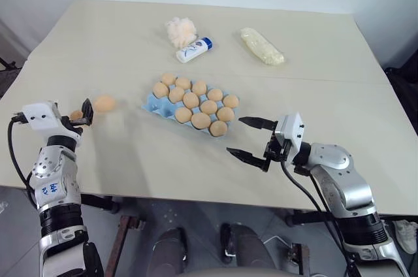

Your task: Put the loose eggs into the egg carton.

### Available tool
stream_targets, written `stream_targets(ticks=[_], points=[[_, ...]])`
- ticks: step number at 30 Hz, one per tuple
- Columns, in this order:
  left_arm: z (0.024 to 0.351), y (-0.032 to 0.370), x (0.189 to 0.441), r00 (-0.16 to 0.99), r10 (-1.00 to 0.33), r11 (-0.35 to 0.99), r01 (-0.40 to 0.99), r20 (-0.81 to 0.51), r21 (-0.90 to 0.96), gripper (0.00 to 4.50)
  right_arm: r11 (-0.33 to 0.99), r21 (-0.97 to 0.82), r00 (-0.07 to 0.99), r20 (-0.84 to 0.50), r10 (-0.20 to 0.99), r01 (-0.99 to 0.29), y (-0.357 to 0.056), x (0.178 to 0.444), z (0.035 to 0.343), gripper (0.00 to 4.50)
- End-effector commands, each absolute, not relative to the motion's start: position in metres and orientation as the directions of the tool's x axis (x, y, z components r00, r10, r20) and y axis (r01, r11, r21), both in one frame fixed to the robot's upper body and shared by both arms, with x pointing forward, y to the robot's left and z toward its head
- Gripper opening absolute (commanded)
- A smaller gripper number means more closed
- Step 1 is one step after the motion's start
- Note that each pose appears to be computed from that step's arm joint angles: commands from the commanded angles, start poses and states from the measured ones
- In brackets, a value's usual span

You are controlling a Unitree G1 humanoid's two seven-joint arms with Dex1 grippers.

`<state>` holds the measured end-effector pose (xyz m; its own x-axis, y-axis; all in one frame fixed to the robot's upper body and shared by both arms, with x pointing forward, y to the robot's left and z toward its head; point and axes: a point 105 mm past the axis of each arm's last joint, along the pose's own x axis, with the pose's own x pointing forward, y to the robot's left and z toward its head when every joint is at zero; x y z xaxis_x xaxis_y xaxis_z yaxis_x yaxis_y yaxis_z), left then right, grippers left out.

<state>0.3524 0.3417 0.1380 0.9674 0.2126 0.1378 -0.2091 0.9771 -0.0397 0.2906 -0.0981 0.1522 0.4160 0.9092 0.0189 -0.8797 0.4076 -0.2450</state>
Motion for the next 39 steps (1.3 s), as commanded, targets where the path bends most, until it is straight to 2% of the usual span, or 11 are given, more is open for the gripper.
stream_targets(ticks=[1, 11, 17, 20, 25, 26, 31, 35, 39], points=[[0.141, 0.339, 0.357, 0.970, 0.203, 0.979, -0.202, 0.135, -0.021, 4.49, 0.419, -0.284, 0.422, 0.055, 0.905, -0.862, -0.101, 0.289, 0.165, 4.50], [0.121, 0.356, 0.356, 0.958, 0.283, 0.958, -0.280, 0.048, -0.059, 4.49, 0.427, -0.291, 0.430, 0.058, 0.901, -0.856, -0.103, 0.290, 0.167, 4.50], [0.113, 0.358, 0.359, 0.958, 0.287, 0.955, -0.285, 0.009, -0.079, 4.49, 0.427, -0.295, 0.430, 0.059, 0.901, -0.854, -0.102, 0.291, 0.168, 4.50], [0.114, 0.358, 0.360, 0.960, 0.279, 0.957, -0.277, 0.020, -0.082, 3.92, 0.428, -0.295, 0.430, 0.059, 0.901, -0.854, -0.102, 0.291, 0.168, 4.50], [0.123, 0.357, 0.357, 0.965, 0.245, 0.969, -0.240, 0.094, -0.062, 2.41, 0.429, -0.291, 0.431, 0.058, 0.900, -0.855, -0.102, 0.291, 0.167, 4.50], [0.130, 0.353, 0.355, 0.967, 0.213, 0.977, -0.207, 0.140, -0.052, 2.23, 0.427, -0.288, 0.429, 0.059, 0.901, -0.857, -0.102, 0.290, 0.167, 4.50], [0.159, 0.323, 0.344, 0.954, -0.018, 0.996, -0.008, 0.299, 0.085, 2.23, 0.385, -0.286, 0.388, 0.049, 0.920, -0.877, -0.100, 0.284, 0.167, 4.50], [0.165, 0.258, 0.347, 0.901, -0.350, 0.930, 0.301, 0.257, 0.211, 2.23, 0.396, -0.301, 0.400, 0.049, 0.915, -0.867, -0.103, 0.285, 0.169, 4.50], [0.163, 0.201, 0.363, 0.828, -0.526, 0.843, 0.476, 0.197, 0.250, 2.23, 0.419, -0.304, 0.424, 0.053, 0.904, -0.855, -0.105, 0.289, 0.170, 4.50]])
